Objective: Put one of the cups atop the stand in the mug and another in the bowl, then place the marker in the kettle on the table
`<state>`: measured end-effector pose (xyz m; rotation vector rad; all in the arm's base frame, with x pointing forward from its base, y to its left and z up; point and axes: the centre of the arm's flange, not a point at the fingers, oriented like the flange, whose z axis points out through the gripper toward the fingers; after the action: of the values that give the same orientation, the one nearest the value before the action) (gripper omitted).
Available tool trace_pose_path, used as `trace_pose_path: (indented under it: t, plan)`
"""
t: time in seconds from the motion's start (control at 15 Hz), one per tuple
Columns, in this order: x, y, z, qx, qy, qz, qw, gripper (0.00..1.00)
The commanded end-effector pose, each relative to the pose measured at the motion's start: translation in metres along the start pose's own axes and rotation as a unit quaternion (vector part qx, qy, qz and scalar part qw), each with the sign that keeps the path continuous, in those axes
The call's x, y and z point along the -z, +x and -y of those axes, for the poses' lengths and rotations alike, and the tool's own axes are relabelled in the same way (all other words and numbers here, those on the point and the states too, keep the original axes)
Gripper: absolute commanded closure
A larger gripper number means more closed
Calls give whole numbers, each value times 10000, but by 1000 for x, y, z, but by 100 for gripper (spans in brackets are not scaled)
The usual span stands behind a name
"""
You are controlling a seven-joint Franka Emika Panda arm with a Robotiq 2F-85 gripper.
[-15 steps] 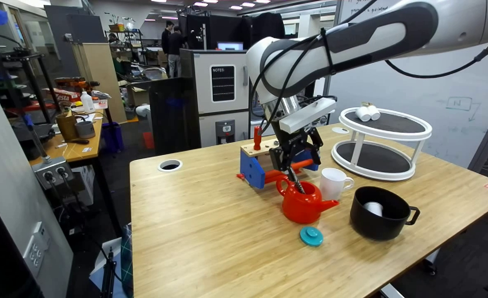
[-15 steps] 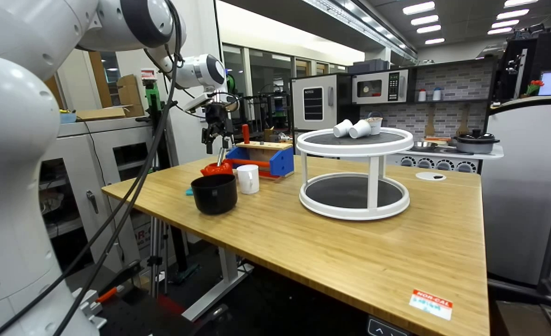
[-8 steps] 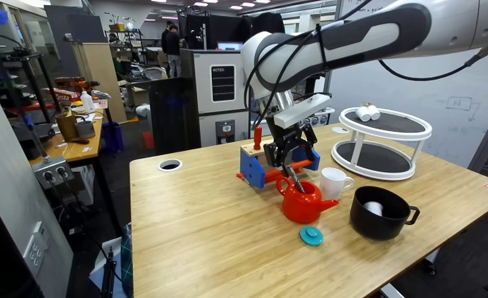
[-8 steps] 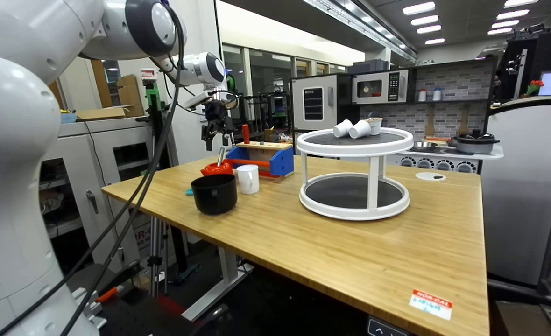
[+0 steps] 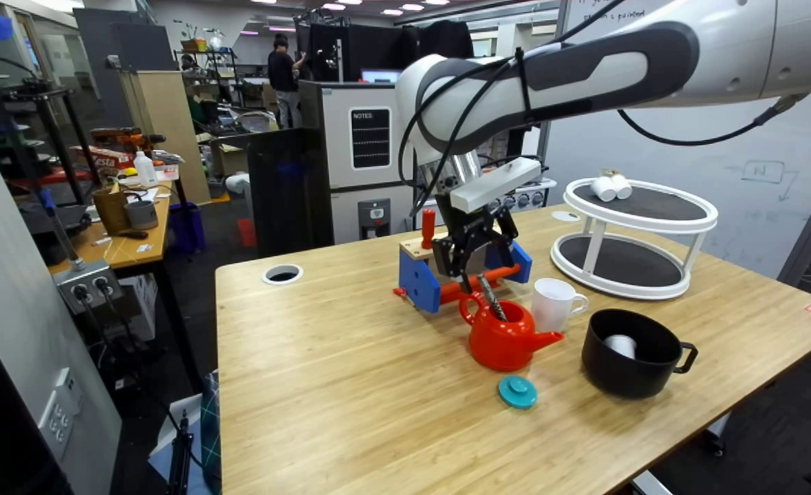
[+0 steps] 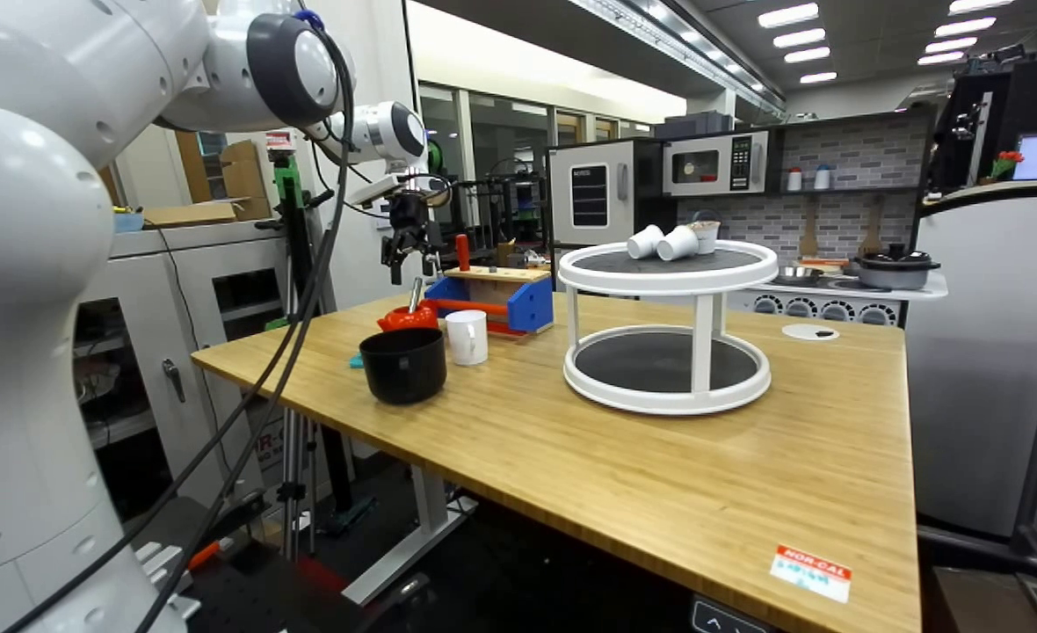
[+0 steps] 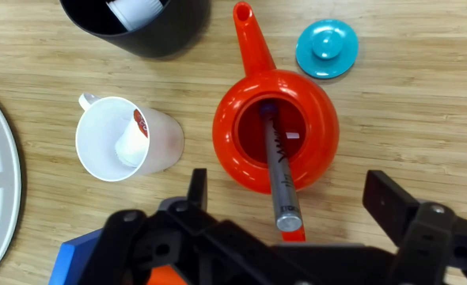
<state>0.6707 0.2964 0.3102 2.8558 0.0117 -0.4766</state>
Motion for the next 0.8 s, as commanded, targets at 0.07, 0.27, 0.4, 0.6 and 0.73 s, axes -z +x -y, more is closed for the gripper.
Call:
trace_pose_path:
  t: [0.07, 0.27, 0.4, 0.6, 0.73]
  plan:
    - [5, 14, 1, 78, 5, 192, 9998, 0]
    - [2, 15, 1, 87, -16, 242, 9997, 0]
    - [0, 15, 1, 95, -25, 270, 9996, 0]
    - [-2, 16, 2, 132, -26, 324, 9994, 26]
    - [-2, 16, 2, 159, -36, 332, 9993, 40]
